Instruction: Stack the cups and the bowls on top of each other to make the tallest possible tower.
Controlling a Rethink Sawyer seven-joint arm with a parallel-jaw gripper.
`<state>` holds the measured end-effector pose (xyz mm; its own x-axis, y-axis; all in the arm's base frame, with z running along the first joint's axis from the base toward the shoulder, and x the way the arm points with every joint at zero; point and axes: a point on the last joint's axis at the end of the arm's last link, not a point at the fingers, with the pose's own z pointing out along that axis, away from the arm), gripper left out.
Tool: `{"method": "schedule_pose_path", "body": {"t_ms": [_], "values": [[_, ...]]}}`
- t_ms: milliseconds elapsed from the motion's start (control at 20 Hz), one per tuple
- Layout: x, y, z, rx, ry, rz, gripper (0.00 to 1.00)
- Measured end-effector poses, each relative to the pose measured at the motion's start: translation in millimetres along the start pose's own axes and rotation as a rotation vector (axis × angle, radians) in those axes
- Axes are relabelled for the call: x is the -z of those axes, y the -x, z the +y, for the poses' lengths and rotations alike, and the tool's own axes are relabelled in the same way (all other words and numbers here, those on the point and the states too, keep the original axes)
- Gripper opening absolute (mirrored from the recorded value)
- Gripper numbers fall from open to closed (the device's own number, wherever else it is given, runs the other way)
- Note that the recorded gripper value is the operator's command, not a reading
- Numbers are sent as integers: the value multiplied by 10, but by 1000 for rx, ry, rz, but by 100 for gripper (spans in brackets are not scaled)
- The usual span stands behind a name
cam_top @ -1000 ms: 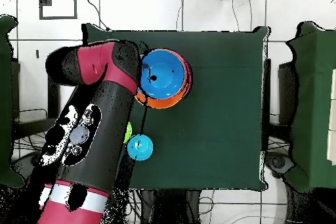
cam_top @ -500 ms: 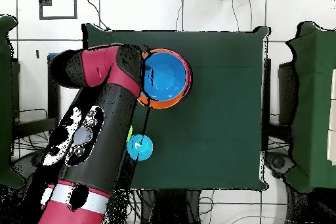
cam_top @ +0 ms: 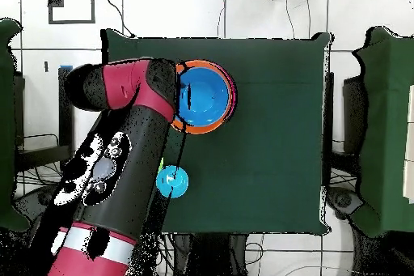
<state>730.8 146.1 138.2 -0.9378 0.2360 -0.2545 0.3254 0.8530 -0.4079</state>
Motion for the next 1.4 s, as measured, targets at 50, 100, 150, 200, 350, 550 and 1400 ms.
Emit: {"method": "schedule_pose_path", "body": {"t_ms": [50,100,150,200,350,550,1400], "values": [[0,2,4,-1,3,-2,0],[1,4,8,-2,5,-5,0],[2,6,13,-3,7,-7,0],[3,7,16,-4,9,-8,0],[13,6,32,-6,13,-12,0],[34,-12,65,-1,15,-14,0],[92,4,15,1,-5,-31,100]]}}
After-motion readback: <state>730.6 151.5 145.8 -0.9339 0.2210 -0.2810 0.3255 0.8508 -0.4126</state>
